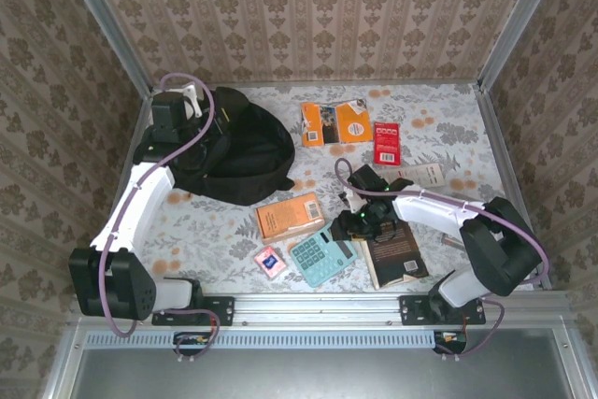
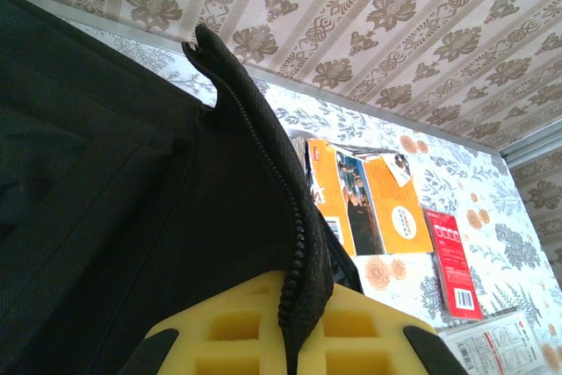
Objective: Pack the student bag
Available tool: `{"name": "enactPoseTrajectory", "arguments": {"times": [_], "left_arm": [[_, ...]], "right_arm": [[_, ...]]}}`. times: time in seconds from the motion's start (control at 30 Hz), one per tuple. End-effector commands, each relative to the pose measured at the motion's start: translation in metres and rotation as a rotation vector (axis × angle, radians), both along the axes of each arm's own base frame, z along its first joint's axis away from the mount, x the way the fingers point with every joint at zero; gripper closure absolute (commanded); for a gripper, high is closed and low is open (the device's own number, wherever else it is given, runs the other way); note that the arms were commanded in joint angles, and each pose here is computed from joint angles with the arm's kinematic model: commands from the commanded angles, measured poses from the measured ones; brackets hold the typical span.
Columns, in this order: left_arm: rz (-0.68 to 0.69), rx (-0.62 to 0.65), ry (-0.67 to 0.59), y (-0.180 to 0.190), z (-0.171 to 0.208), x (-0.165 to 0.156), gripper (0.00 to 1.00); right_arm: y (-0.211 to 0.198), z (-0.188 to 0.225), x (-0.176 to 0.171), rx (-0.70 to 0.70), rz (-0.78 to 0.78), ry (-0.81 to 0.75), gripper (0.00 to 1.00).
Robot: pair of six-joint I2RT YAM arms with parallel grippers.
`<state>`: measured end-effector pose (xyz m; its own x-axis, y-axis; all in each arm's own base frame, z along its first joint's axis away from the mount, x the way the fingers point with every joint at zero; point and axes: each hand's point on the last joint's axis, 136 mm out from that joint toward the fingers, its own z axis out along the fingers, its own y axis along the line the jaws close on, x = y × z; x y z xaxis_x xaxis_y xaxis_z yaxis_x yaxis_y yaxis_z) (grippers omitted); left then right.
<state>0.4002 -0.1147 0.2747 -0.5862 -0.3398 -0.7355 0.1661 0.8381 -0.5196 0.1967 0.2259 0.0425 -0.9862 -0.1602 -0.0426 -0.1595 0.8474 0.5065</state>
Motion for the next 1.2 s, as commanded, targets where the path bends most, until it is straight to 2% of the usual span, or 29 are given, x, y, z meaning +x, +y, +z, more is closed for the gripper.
{"name": "enactPoseTrajectory", "arguments": {"times": [0.0,0.2,0.5,0.57,0.73,0.8,0.9,0.97,1.03,1.17], "left_arm": [[-0.022,-0.029,-0.089,-0.003,0.028,-0.003,1.00],[-0.023,-0.028,-0.087,-0.003,0.027,-0.004,1.00],[-0.025,-0.031,-0.087,-0.003,0.031,-0.004,1.00],[-0.022,-0.031,-0.082,-0.003,0.031,-0.003,1.00],[-0.019,-0.031,-0.080,-0.002,0.033,-0.005,1.00],[-0.017,-0.030,-0.080,-0.002,0.035,-0.005,1.00],[-0.009,-0.026,-0.076,0.000,0.035,-0.005,1.00],[-0.009,-0.029,-0.068,-0.001,0.035,-0.005,1.00],[-0.016,-0.045,-0.058,-0.003,0.036,-0.006,1.00],[-0.045,-0.094,-0.047,-0.011,0.041,-0.009,1.00]], "right_arm": [[0.007,-0.006,-0.008,0.048,0.039,0.024,0.52],[0.004,-0.015,-0.011,0.043,0.033,0.033,0.56],[-0.002,-0.008,-0.010,0.023,0.017,-0.003,0.70],[-0.003,-0.007,-0.011,0.022,0.013,-0.001,0.78],[-0.010,0.002,-0.010,0.001,-0.009,-0.037,0.83],[-0.013,0.013,-0.007,-0.001,-0.023,-0.073,0.85],[-0.030,0.030,0.002,-0.070,-0.092,-0.131,0.95],[-0.037,0.049,0.010,-0.066,-0.139,-0.177,0.96],[-0.043,0.070,0.018,-0.036,-0.199,-0.220,1.00],[-0.044,0.122,0.043,0.070,-0.328,-0.318,1.00]]}}
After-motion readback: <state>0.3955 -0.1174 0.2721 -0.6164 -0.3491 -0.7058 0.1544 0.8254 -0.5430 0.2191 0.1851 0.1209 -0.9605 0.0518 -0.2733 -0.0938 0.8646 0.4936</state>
